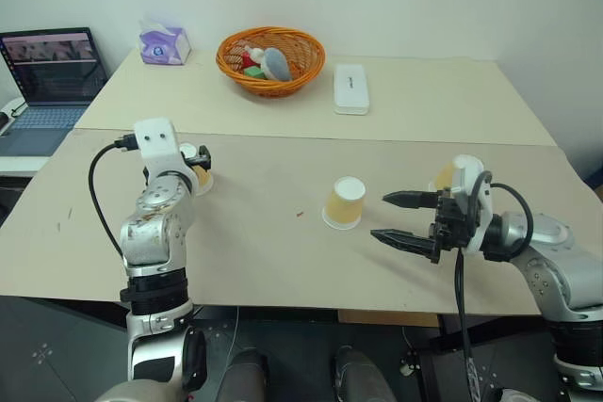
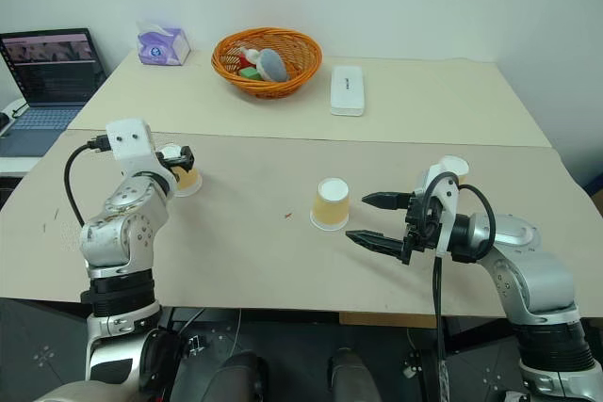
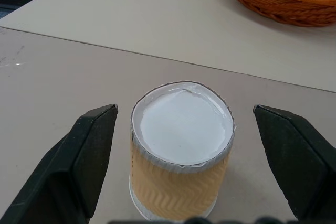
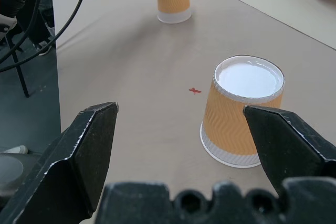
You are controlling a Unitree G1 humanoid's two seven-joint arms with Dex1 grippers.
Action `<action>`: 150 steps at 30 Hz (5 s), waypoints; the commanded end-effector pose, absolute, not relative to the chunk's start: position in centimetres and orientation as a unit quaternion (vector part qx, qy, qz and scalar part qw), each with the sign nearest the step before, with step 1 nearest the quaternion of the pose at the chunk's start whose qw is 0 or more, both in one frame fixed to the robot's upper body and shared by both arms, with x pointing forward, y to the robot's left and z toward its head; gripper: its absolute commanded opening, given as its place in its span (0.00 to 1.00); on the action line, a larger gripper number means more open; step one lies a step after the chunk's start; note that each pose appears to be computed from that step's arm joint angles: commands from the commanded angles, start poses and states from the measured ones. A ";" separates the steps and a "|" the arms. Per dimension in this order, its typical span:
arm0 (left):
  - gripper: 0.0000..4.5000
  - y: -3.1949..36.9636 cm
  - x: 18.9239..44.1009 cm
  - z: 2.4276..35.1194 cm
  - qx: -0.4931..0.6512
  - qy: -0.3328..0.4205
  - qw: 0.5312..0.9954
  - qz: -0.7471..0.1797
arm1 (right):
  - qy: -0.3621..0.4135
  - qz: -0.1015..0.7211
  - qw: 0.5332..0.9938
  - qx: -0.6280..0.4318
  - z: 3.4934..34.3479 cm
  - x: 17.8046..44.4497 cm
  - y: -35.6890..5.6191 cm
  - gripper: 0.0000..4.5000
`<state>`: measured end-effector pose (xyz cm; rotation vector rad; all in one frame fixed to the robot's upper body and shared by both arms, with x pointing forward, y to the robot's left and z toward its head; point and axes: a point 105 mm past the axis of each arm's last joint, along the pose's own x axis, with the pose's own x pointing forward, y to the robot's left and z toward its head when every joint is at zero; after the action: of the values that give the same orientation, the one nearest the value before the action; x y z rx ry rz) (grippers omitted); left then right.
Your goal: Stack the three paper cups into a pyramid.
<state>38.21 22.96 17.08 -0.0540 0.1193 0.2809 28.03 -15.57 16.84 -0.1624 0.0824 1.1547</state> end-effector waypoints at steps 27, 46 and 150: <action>0.51 16.2 39.9 24.7 0.060 -0.140 0.985 -0.079 | 0.010 0.536 0.839 -0.097 18.4 28.2 -16.1 1.00; 0.51 10.5 35.2 20.8 0.084 -0.067 0.851 -0.515 | 0.008 0.530 0.842 -0.100 18.7 27.8 -16.4 1.00; 0.98 4.8 27.7 26.3 0.066 -0.006 0.645 -0.761 | -0.008 0.171 0.977 -0.123 18.1 33.7 -32.2 1.00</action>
<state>28.02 4.99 25.65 0.1174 0.0359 -1.7174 33.35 -32.09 16.27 -0.2217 0.0502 0.3602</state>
